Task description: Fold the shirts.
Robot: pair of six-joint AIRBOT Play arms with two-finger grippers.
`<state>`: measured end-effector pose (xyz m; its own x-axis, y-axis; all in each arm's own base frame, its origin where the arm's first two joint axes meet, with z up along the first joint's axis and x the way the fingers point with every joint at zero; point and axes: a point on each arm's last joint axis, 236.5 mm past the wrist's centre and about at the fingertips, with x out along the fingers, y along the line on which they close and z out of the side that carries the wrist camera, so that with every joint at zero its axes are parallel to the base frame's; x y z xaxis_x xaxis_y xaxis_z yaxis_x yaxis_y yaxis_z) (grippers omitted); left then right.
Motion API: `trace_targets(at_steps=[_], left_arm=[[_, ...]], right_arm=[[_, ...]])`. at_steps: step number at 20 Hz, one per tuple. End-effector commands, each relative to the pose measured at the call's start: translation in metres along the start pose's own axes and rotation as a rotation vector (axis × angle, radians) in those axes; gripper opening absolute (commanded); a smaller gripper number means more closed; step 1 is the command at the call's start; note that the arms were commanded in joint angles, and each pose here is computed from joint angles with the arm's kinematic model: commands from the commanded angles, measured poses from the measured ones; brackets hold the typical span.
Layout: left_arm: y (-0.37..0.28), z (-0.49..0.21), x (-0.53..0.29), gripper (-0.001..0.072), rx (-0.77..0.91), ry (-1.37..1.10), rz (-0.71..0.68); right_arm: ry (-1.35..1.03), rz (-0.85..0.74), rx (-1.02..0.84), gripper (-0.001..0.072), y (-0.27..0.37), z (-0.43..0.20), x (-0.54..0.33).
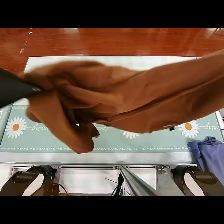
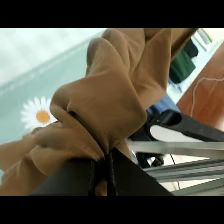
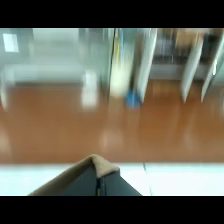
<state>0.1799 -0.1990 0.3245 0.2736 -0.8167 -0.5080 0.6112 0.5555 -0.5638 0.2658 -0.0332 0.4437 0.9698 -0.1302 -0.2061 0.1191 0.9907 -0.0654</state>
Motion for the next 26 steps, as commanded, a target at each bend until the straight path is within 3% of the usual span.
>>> trace_targets(at_steps=[1, 7, 12, 16, 17, 19, 20, 22, 26], left_arm=[[0.041, -0.038, 0.041, 0.0033, -0.132, 0.142, -0.038], [0.144, -0.099, 0.130, 0.0033, -0.345, 0.186, -0.019], [0.218, -0.148, 0.179, 0.0033, -0.478, 0.230, 0.058], [0.238, -0.178, 0.198, 0.0036, -0.569, 0.340, 0.040], [0.237, -0.181, 0.197, 0.0074, -0.581, 0.358, 0.026], [0.231, -0.173, 0.185, 0.0286, -0.583, 0.367, -0.010], [0.226, -0.164, 0.174, 0.0328, -0.577, 0.368, -0.035], [0.216, -0.142, 0.143, 0.0326, -0.575, 0.352, -0.071], [0.204, -0.137, 0.096, 0.0337, -0.569, 0.300, -0.003]], right_arm=[[0.394, 0.034, -0.102, 0.0027, 0.008, -0.085, 0.056], [0.657, 0.283, -0.019, 0.0027, 0.077, -0.167, 0.177], [0.853, 0.367, 0.025, 0.0027, 0.102, -0.241, 0.231], [0.923, 0.386, 0.026, 0.0027, 0.108, -0.270, 0.247], [0.919, 0.389, 0.019, 0.0027, 0.108, -0.270, 0.248], [0.913, 0.396, 0.006, 0.0027, 0.108, -0.269, 0.248], [0.912, 0.396, 0.006, 0.0027, 0.108, -0.269, 0.248], [0.912, 0.396, 0.006, 0.0027, 0.108, -0.269, 0.248], [0.913, 0.397, 0.007, 0.0027, 0.108, -0.269, 0.247]])
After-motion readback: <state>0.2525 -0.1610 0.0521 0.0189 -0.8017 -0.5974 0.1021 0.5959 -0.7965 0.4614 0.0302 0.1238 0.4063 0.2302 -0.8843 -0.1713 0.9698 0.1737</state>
